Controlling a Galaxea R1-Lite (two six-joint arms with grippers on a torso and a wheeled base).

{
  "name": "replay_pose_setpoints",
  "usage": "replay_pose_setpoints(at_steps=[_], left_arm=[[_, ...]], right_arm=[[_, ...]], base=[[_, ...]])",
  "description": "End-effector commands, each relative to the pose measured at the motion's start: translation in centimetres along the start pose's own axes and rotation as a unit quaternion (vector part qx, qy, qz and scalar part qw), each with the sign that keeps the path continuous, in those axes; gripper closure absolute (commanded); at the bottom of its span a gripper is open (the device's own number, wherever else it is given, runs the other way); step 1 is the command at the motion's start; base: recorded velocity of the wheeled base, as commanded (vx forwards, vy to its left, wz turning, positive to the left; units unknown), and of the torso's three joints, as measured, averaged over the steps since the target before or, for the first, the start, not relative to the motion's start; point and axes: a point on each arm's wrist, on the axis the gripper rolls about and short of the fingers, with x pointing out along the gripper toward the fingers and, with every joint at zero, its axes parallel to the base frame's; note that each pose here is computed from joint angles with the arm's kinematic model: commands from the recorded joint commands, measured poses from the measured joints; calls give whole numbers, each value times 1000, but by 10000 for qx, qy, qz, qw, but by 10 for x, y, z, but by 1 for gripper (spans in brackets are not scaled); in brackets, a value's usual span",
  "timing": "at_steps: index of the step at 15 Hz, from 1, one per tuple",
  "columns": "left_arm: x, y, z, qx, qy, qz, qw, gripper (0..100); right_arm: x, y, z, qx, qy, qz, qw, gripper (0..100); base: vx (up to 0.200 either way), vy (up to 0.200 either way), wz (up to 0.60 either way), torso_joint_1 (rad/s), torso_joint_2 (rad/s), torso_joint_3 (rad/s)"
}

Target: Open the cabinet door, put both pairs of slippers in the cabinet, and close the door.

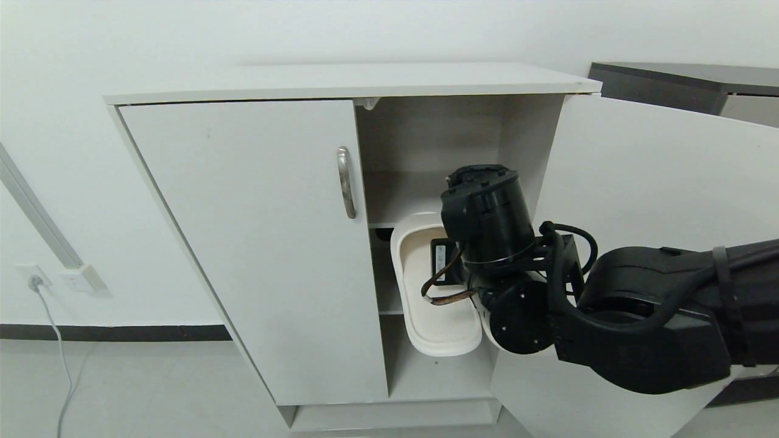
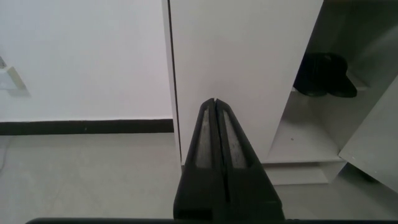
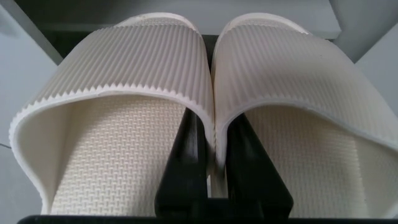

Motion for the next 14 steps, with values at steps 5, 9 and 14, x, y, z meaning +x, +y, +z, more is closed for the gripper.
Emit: replay_pose_setpoints(at_steps=[5, 9, 14], left_arm=[[0, 0, 0, -1, 6, -10, 10000, 100], [0, 0, 0, -1, 6, -10, 10000, 100], [0, 0, 0, -24, 6, 13, 10000, 100]], right_arm=[[0, 0, 0, -5, 1, 3, 10000, 100], [-1, 0, 0, 1, -4, 5, 10000, 100], [1, 0, -4, -26, 6, 1, 10000, 100]], base=[[160, 0, 0, -2, 2, 2], [200, 0, 0, 6, 2, 4], [120, 0, 0, 1, 4, 1]])
